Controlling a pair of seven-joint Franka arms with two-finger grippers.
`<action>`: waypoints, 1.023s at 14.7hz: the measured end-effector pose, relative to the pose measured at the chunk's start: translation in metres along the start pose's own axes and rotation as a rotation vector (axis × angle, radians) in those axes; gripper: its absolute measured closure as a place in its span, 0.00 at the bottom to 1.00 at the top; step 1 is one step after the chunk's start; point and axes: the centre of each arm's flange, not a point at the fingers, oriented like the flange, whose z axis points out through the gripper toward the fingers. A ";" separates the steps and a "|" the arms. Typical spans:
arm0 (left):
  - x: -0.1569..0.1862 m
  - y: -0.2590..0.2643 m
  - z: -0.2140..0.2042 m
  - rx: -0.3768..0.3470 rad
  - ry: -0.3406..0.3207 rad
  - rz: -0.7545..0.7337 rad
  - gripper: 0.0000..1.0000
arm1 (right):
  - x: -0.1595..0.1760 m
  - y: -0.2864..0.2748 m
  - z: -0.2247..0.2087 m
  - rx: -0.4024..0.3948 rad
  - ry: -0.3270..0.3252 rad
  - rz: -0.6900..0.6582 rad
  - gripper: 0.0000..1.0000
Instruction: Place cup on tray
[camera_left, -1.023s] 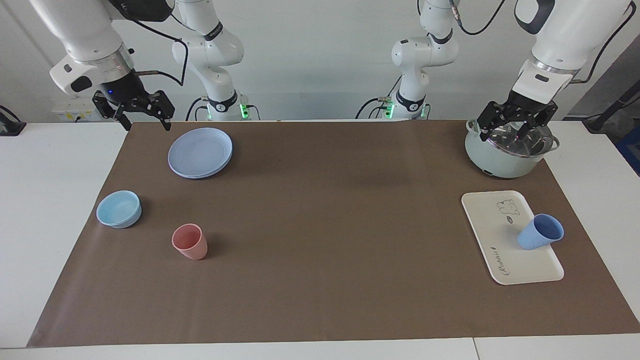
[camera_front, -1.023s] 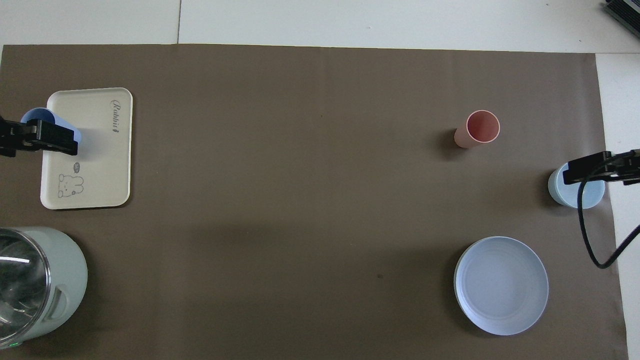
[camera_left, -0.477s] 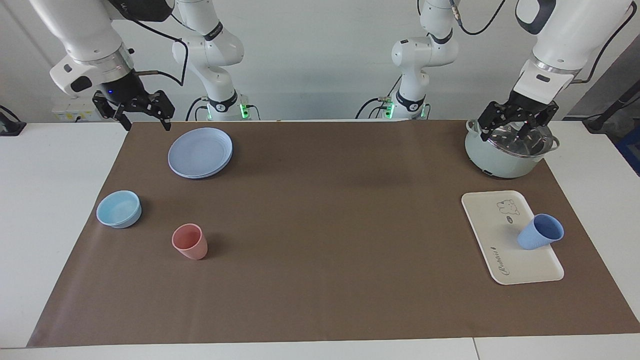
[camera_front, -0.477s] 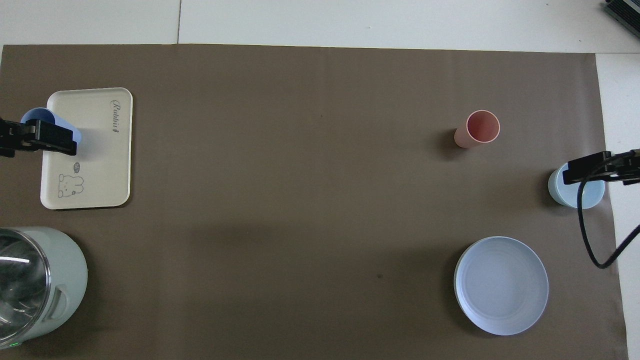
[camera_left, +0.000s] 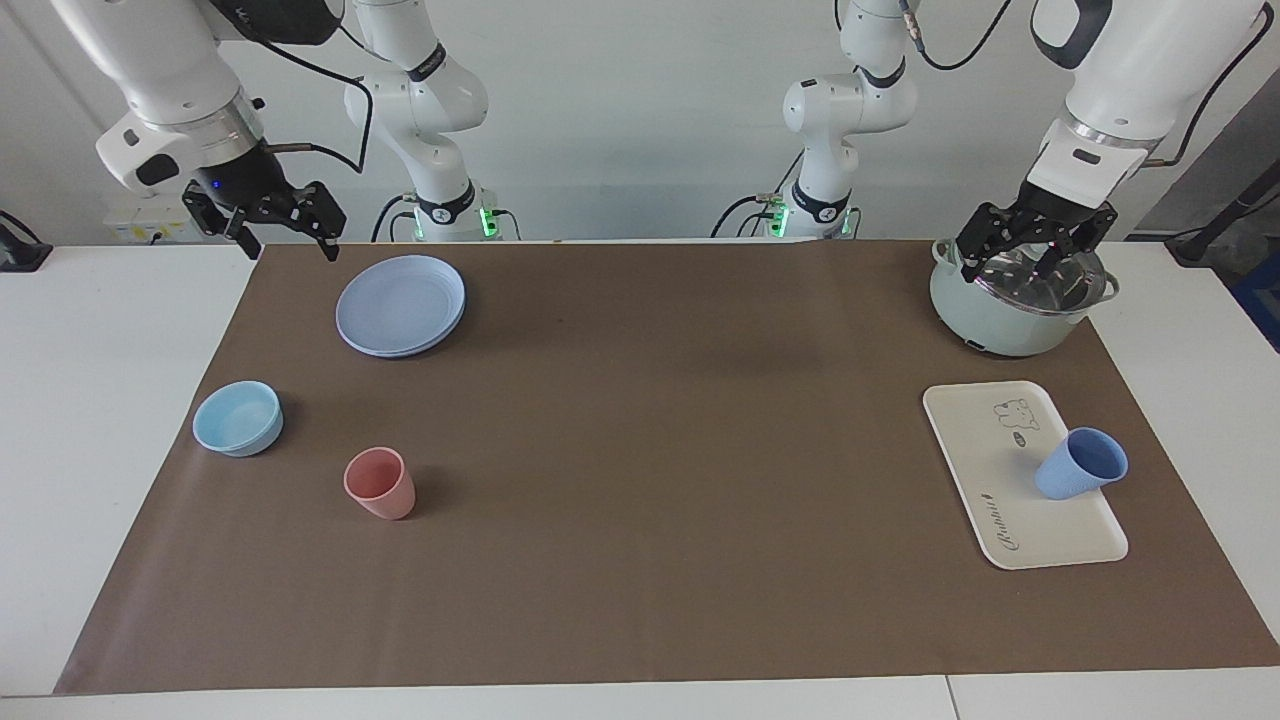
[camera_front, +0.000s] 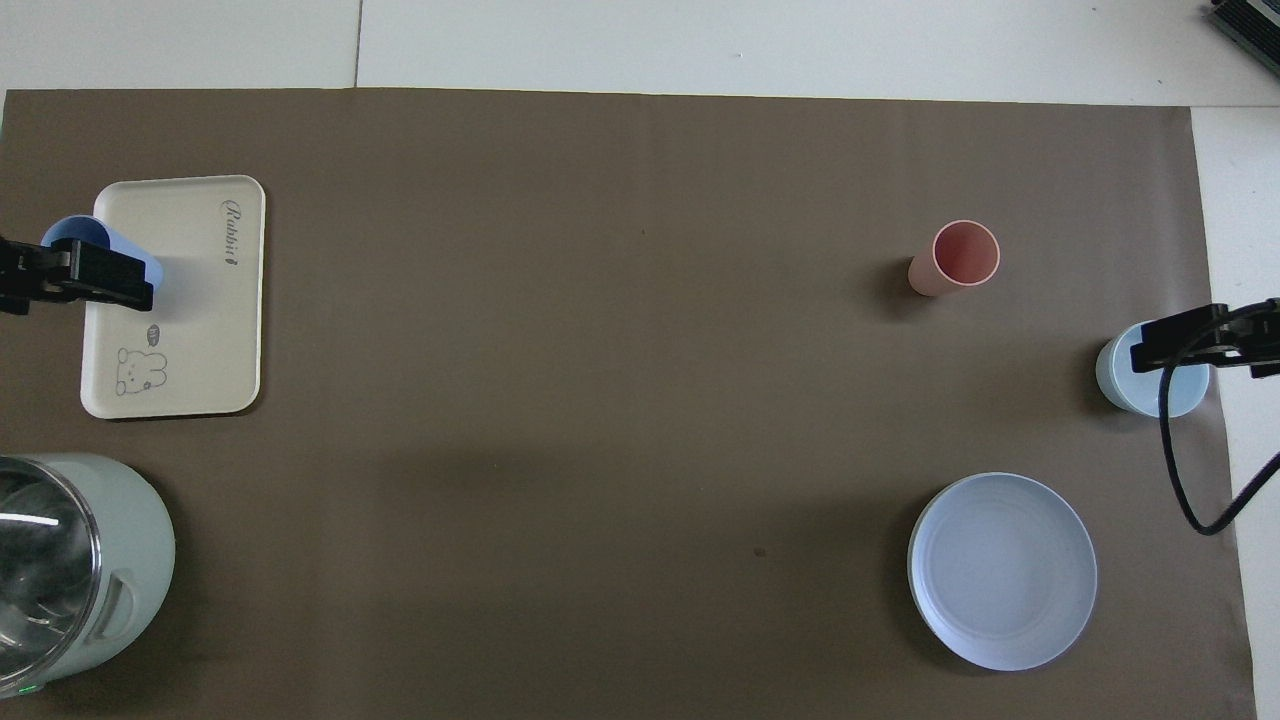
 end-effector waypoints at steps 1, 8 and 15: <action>0.000 0.000 0.000 0.000 0.000 0.000 0.00 | 0.000 0.001 0.000 0.001 0.000 0.008 0.00; 0.000 0.000 0.001 0.000 -0.003 -0.001 0.00 | 0.000 0.018 0.006 0.005 -0.013 0.043 0.00; 0.000 -0.001 0.002 0.000 -0.003 -0.001 0.00 | -0.001 0.003 0.008 0.001 -0.017 0.017 0.00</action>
